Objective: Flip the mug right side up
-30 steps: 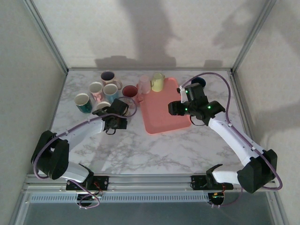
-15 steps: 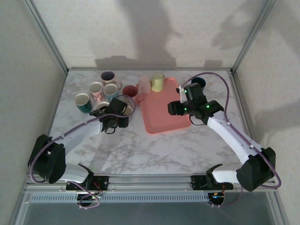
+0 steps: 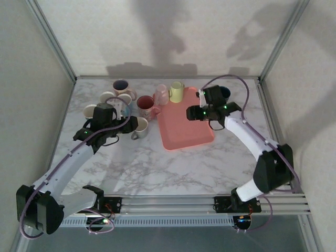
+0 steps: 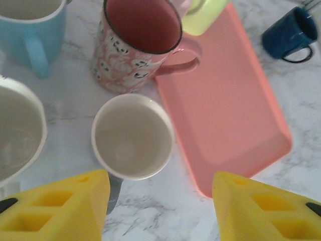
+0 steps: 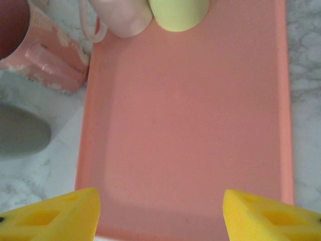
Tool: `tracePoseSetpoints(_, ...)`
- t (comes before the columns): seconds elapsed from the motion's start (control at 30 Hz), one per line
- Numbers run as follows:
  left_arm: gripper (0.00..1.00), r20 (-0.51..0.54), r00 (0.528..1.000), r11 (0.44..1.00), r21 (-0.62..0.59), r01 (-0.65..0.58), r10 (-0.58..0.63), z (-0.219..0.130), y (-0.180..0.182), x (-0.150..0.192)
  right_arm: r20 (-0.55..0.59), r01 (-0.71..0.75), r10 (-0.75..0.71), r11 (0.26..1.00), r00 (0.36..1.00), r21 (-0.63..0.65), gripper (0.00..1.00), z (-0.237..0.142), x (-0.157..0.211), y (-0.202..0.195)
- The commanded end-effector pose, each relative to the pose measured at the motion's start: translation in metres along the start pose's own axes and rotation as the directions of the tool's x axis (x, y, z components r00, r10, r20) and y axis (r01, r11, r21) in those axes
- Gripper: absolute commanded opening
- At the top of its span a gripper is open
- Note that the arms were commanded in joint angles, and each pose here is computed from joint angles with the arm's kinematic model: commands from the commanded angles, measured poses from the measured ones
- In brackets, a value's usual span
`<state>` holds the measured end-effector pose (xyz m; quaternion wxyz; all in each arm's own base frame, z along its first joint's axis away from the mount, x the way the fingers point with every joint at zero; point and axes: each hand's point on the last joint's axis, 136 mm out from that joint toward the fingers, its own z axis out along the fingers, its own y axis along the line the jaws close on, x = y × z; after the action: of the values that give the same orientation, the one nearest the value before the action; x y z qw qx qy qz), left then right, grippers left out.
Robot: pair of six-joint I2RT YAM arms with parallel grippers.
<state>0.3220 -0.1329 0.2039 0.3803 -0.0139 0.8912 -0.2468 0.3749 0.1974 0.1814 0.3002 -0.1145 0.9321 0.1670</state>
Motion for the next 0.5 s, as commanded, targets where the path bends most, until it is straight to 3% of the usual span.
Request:
tracePoseSetpoints(0.0,0.56,0.037,0.999,0.986,0.167,-0.026,0.020,0.000,-0.024,-0.012,0.039,0.001,-0.001,1.000,0.999,0.011,0.68,0.025,-0.038,-0.008)
tracePoseSetpoints(0.47,0.57,0.026,0.999,0.989,0.145,-0.040,0.036,0.010,-0.014,-0.018,0.038,-0.106,0.108,0.993,0.993,-0.048,0.76,0.144,-0.130,-0.016)
